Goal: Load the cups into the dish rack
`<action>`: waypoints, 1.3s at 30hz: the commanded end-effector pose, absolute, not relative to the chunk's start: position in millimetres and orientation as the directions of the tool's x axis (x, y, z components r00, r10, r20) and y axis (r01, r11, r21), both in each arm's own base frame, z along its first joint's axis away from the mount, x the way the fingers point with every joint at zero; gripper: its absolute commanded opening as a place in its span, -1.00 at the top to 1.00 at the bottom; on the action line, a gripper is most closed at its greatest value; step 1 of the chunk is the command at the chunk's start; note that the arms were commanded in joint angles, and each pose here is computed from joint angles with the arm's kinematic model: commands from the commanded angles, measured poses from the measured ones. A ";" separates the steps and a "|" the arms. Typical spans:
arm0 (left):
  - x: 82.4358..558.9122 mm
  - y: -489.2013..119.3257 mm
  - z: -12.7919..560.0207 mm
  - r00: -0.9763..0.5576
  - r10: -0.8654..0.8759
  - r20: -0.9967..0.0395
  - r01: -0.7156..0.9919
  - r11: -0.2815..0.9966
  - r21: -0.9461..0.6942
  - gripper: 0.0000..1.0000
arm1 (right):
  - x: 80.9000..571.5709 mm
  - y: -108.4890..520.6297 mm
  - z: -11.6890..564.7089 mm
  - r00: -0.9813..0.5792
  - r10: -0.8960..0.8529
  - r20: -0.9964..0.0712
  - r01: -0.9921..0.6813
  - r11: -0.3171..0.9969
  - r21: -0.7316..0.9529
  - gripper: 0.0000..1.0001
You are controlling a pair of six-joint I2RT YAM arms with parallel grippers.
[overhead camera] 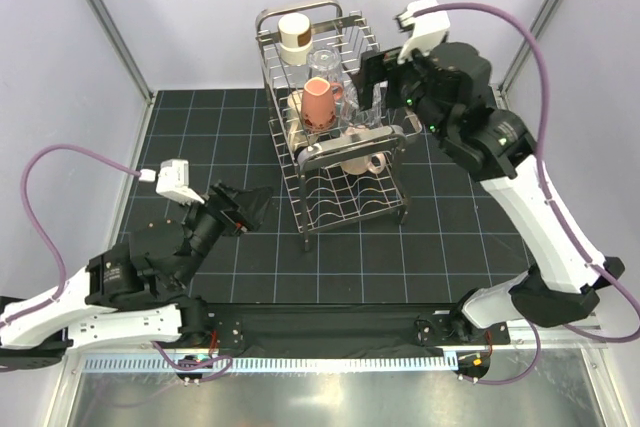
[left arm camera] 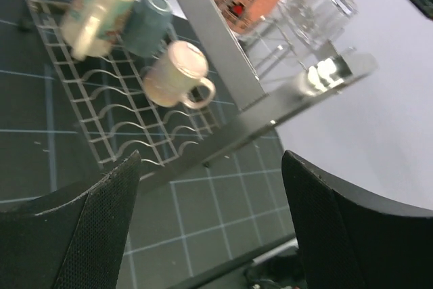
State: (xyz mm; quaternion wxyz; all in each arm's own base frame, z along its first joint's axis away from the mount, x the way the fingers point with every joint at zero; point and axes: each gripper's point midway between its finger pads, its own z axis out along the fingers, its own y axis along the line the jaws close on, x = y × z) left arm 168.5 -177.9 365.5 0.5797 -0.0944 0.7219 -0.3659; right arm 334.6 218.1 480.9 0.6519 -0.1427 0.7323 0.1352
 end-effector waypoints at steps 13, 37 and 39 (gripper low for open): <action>239.7 -132.5 367.8 -0.207 -0.385 -0.899 0.090 0.908 -0.410 -0.82 | 342.8 56.5 451.0 -0.129 0.081 -0.988 -0.092 0.991 0.093 -0.99; 227.9 -106.4 342.6 -0.313 -0.728 -0.610 0.594 0.351 -0.724 -0.99 | 225.2 62.0 290.4 0.033 0.327 -0.944 -0.294 0.906 0.304 -0.99; 218.2 -119.3 341.6 -0.359 -0.701 -0.617 0.616 0.318 -0.720 -1.00 | 219.7 58.2 276.2 0.028 0.351 -0.936 -0.268 0.905 0.332 -1.00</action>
